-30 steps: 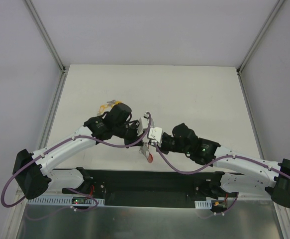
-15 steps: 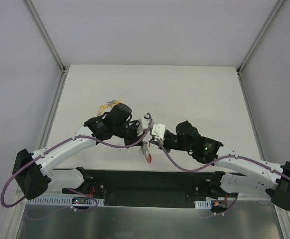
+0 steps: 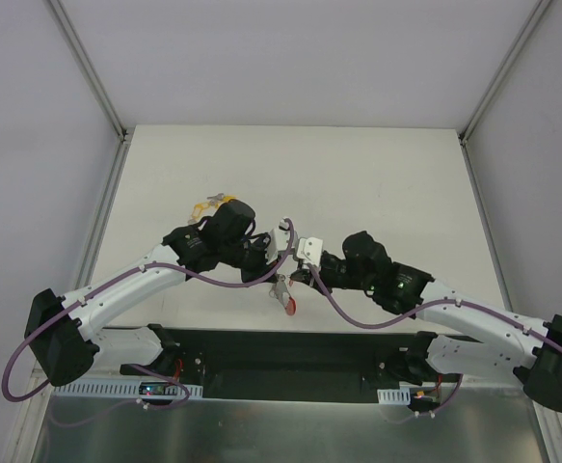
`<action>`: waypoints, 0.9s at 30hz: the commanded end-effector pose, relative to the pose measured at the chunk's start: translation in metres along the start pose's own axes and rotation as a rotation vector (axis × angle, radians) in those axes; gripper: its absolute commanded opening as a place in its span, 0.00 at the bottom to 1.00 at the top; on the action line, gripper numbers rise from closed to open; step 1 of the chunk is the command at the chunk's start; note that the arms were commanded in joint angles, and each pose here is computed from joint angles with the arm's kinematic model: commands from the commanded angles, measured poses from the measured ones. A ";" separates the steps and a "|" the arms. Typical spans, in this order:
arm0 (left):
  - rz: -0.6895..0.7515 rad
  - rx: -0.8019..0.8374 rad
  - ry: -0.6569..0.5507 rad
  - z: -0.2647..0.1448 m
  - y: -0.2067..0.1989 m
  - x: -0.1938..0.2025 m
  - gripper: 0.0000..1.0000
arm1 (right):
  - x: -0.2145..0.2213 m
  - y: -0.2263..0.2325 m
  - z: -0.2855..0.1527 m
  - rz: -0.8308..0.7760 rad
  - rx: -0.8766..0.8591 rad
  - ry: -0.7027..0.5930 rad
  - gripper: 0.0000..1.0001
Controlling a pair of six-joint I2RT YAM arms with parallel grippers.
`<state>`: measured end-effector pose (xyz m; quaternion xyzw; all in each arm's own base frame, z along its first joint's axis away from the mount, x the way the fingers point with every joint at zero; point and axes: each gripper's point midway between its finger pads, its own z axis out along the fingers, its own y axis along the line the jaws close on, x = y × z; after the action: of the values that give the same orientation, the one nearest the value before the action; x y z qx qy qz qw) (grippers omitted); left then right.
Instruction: Put the keys on the keyring
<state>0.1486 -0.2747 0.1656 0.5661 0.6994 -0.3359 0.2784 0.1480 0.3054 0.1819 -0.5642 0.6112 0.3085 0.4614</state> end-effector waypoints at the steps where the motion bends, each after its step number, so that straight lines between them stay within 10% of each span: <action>1: 0.054 0.011 -0.029 0.000 -0.002 -0.010 0.00 | -0.024 -0.001 0.000 0.001 -0.032 -0.061 0.01; 27: 0.064 0.013 -0.047 0.001 -0.003 -0.013 0.00 | -0.018 -0.008 -0.002 0.036 -0.033 -0.115 0.01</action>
<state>0.1490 -0.2750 0.1657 0.5669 0.6985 -0.3355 0.2796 0.1557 0.3093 0.1830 -0.5550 0.6113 0.3311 0.4567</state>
